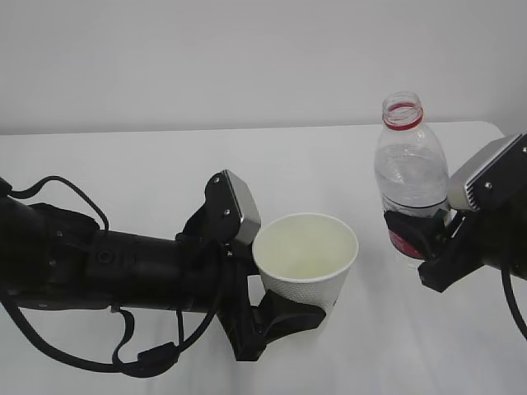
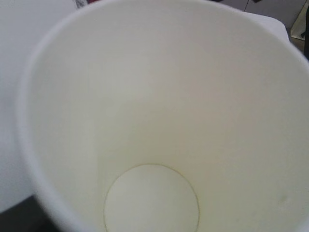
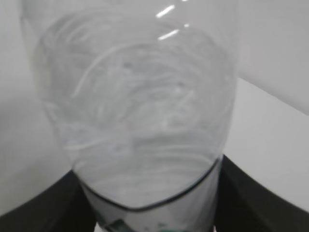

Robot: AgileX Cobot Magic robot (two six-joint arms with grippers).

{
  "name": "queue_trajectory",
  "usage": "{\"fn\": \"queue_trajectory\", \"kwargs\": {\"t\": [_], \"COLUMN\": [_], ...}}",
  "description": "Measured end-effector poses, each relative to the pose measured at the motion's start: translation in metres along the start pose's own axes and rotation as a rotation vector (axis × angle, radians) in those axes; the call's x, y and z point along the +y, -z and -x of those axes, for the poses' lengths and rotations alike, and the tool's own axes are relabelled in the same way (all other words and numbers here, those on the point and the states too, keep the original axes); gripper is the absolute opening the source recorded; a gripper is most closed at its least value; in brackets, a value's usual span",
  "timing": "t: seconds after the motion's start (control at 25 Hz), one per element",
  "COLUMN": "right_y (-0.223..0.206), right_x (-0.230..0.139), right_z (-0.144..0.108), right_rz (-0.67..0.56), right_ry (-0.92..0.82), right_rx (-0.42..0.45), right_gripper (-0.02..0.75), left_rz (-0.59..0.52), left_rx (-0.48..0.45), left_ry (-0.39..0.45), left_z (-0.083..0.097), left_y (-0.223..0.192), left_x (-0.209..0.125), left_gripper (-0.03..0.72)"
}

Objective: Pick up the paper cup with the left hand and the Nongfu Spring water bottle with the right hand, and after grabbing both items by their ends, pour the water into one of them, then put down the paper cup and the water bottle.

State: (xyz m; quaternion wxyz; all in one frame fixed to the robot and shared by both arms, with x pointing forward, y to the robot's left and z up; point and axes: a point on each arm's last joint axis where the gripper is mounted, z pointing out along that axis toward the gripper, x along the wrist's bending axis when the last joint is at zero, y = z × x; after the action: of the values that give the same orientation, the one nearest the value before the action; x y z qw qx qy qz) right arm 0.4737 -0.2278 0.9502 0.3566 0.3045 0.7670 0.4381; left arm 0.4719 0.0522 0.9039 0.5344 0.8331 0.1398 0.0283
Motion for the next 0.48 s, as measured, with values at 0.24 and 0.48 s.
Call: {"fn": "queue_trajectory", "kwargs": {"t": [0.24, 0.48], "right_y": [0.0, 0.0], "right_x": [0.0, -0.0006], "right_z": [0.0001, 0.0001], "right_rz": [0.0, -0.007], "right_ry": [0.053, 0.106], "right_rx": [-0.001, -0.001], "right_gripper": [0.476, 0.476], "left_rz": [0.0, -0.004], "left_rx": [0.0, -0.008], "left_ry": [0.015, 0.018], "left_z": [0.0, 0.0023], "left_y": [0.0, -0.0012], "left_x": [0.0, 0.0], "left_gripper": [0.543, 0.543]}}
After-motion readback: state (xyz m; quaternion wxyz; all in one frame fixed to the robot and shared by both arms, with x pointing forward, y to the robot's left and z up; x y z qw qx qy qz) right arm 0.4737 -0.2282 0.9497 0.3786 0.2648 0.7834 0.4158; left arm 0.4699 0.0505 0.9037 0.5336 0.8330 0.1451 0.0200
